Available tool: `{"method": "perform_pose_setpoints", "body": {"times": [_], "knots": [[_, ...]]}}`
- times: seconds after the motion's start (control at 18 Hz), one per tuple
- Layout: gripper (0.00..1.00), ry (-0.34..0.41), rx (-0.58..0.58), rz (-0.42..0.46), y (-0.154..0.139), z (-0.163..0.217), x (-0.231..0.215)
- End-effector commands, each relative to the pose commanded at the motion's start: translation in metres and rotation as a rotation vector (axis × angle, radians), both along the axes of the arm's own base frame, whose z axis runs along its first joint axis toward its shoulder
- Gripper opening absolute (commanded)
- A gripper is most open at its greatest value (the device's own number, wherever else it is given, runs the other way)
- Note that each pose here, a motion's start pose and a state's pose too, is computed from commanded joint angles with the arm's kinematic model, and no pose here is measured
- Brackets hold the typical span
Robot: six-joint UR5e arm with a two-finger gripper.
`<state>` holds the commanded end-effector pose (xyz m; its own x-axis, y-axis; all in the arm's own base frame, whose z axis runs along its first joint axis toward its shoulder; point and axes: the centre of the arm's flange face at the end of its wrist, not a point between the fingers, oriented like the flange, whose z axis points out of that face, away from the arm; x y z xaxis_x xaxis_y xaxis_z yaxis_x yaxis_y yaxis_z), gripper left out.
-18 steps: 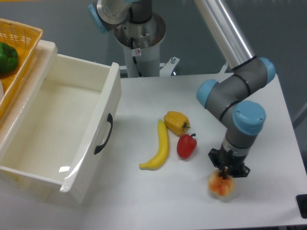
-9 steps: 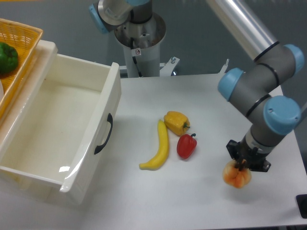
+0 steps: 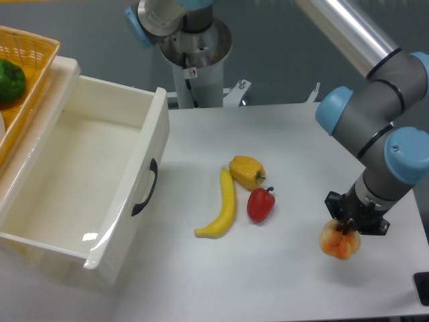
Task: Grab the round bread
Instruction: 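Lift the held bread up off the table and away from the peppers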
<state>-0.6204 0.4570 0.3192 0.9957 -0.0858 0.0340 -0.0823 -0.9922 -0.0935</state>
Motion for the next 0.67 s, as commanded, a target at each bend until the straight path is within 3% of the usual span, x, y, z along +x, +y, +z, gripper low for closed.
{"method": "perform_pose_setpoints", "body": {"times": [0.67], "knots": [[0.0,0.029,-0.047,-0.041,0.0033,0.0021,-0.0035]]}}
